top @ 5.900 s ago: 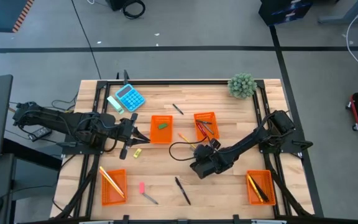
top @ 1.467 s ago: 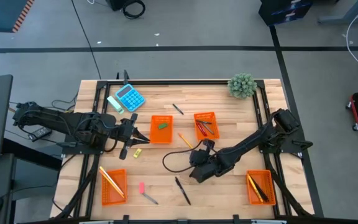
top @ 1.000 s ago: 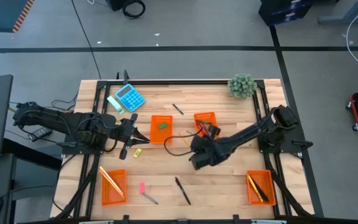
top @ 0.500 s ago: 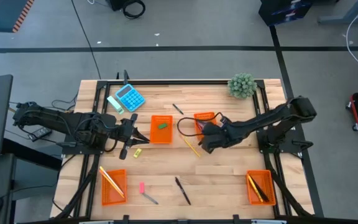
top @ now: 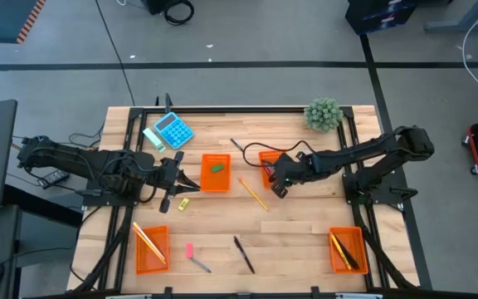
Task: Sort crayons/erasers/pens/pencils in bins
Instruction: Put the top gray crayon into the top right orange bin, then put the green crayon into the top right orange bin
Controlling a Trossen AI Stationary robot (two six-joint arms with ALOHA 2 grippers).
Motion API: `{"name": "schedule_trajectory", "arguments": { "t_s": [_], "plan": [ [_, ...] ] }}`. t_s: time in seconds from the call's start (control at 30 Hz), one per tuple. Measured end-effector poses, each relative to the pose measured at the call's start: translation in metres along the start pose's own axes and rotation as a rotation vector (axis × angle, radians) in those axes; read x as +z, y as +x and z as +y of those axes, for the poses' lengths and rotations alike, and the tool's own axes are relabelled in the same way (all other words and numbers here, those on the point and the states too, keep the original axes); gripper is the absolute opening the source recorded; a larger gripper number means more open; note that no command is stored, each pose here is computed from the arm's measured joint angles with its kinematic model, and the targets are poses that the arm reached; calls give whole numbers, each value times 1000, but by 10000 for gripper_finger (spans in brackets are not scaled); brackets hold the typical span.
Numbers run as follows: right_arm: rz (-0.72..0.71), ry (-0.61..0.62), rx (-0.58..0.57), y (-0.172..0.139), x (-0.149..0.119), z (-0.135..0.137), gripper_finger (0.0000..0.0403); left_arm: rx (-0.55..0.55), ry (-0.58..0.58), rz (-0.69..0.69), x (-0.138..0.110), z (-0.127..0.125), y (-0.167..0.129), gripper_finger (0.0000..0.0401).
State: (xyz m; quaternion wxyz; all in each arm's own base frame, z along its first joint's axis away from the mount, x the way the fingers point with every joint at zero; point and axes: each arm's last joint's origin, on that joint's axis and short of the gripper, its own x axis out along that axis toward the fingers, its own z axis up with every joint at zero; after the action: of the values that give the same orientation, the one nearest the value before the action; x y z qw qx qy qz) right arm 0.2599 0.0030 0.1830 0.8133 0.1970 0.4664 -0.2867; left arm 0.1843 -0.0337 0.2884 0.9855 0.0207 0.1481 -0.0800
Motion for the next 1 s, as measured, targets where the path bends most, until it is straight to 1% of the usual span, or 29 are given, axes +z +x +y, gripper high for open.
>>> {"name": "schedule_trajectory", "arguments": {
  "t_s": [0.2,0.5,0.63,0.8,1.0],
  "plan": [
    [46,20,-28,15,7,-10,33,0,0,1,0,0,0,38],
    [86,38,-17,23,10,-14,34,0,0,0,0,0,0,35],
    [92,43,-3,25,10,-14,51,0,-1,0,0,0,0,38],
    [79,41,-14,26,11,-14,80,0,0,1,0,0,0,34],
    [63,27,-23,23,10,-13,89,0,0,2,0,0,0,31]
  ]
}}
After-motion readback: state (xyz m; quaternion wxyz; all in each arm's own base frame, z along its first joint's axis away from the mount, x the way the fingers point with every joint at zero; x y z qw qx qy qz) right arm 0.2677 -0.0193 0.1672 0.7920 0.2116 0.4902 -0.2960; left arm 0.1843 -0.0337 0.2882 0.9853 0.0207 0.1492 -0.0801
